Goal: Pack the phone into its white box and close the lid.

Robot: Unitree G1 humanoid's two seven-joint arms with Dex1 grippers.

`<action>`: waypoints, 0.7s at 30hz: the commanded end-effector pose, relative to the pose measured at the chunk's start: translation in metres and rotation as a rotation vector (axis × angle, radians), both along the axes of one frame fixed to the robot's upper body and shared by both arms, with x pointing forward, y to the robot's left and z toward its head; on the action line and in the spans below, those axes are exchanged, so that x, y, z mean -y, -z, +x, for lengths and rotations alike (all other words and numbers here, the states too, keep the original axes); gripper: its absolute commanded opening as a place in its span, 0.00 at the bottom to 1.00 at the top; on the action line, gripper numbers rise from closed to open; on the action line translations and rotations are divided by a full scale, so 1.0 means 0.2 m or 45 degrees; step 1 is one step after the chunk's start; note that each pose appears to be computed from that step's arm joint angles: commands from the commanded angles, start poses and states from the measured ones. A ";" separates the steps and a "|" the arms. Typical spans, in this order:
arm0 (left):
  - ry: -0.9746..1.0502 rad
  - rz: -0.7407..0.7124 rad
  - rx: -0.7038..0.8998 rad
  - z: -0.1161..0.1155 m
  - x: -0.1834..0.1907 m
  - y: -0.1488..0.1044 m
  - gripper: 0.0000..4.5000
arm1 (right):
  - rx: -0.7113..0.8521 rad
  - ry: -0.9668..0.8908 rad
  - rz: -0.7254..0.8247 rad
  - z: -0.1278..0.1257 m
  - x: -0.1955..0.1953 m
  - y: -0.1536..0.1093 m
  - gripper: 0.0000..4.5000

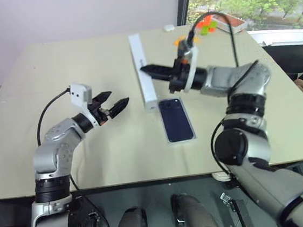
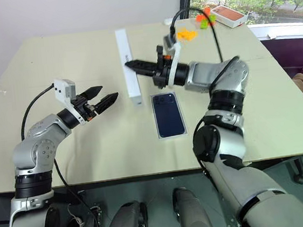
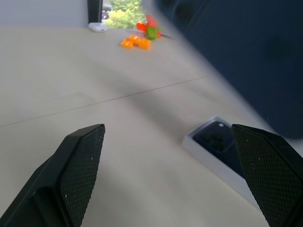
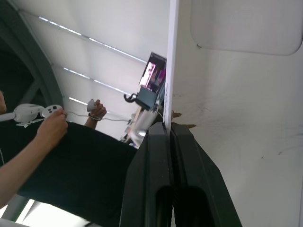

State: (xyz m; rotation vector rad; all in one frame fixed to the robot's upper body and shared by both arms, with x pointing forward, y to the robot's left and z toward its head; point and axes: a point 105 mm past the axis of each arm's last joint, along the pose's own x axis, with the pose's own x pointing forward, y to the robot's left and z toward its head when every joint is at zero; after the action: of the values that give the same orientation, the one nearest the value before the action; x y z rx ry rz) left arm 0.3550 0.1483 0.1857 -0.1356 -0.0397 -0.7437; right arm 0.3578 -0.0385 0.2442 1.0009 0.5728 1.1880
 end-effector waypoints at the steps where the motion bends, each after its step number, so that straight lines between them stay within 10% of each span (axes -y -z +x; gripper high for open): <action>1: 0.030 -0.032 0.060 -0.03 0.02 -0.07 1.00 | 0.007 0.000 0.077 -0.03 0.00 -0.02 0.01; 16: 0.102 -0.065 -0.014 -0.09 0.07 0.01 1.00 | -0.190 0.078 -0.060 -0.12 0.00 0.31 0.01; 21: 0.164 -0.072 -0.117 -0.12 0.16 0.13 0.63 | -0.217 0.123 -0.074 -0.11 0.04 0.34 0.00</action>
State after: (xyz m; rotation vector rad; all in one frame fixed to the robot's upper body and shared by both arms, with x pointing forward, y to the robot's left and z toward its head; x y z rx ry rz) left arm 0.3343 0.1213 0.1505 -0.2424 0.0638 -0.8403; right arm 0.3376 -0.0460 0.1648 1.0750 0.7286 0.9660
